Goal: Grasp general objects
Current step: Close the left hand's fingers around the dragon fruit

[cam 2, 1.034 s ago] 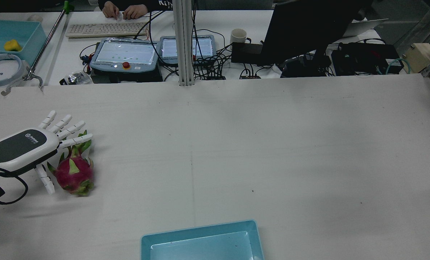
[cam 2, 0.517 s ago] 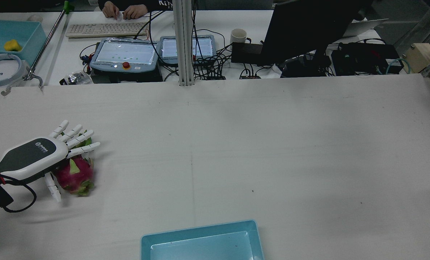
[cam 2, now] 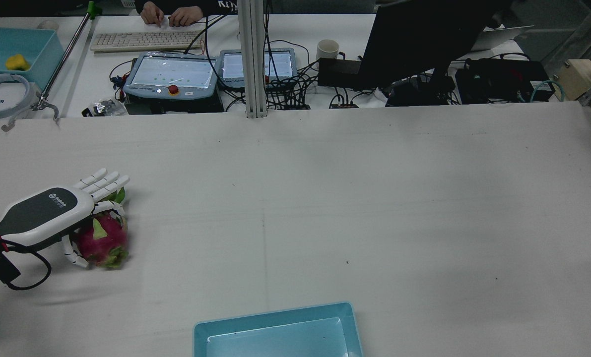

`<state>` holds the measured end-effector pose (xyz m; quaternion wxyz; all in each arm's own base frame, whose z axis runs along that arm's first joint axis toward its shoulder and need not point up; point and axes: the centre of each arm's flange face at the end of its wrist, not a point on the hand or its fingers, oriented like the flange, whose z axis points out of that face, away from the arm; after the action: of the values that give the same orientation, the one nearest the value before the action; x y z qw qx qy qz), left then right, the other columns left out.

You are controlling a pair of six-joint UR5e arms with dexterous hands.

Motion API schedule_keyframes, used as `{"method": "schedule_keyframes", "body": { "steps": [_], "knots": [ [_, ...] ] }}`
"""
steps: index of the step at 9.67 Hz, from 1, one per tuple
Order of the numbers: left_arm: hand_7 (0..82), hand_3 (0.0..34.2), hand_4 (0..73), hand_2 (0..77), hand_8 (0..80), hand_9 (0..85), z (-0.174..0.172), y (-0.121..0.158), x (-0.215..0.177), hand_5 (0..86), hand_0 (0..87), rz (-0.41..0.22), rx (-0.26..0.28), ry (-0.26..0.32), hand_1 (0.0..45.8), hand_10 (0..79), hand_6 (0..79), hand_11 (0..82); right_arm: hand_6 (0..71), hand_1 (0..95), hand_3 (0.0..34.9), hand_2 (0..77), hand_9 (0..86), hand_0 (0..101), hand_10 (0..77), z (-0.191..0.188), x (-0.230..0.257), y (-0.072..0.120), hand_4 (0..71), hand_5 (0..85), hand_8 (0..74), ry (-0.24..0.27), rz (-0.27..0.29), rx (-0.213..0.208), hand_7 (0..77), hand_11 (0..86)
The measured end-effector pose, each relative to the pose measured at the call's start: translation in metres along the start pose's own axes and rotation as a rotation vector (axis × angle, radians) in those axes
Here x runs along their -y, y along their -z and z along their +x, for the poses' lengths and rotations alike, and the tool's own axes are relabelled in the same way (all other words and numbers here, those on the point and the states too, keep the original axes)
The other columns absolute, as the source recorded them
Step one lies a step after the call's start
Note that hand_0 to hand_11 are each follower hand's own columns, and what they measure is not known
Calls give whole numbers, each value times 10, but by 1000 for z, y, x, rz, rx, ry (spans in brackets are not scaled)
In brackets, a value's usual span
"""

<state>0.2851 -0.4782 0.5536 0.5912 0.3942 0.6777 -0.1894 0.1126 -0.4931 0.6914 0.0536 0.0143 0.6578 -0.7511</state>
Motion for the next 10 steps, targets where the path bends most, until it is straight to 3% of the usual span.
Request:
{"method": "schedule_keyframes", "body": {
  "steps": [1,2,3,5,10],
  "knots": [
    [22,29,120,175,11,16,-1,0,0,300,617,6,-2,0,0,5,0,5,0,54,0,16,5,0,0,0,0,0,0,5,0,0,0,0,0,5],
    [16,0,147,273,16,11,-1,0,1,316,626,9,-4,0,0,5,0,5,0,54,0,16,5,0,0,0,0,0,0,5,0,0,0,0,0,5],
    [16,0,169,371,11,11,-1,0,1,327,626,11,-4,0,0,5,0,5,0,54,0,16,11,0,0,0,0,0,0,5,0,0,0,0,0,5],
    [16,0,174,393,16,11,-1,0,1,333,617,14,-6,0,0,5,0,5,0,54,0,16,5,0,0,0,0,0,0,5,0,0,0,0,0,5],
    [16,0,207,398,11,11,18,-1,7,360,501,13,-29,26,0,5,0,5,0,54,0,16,5,0,0,0,0,0,0,5,0,0,0,0,0,5]
  ]
}}
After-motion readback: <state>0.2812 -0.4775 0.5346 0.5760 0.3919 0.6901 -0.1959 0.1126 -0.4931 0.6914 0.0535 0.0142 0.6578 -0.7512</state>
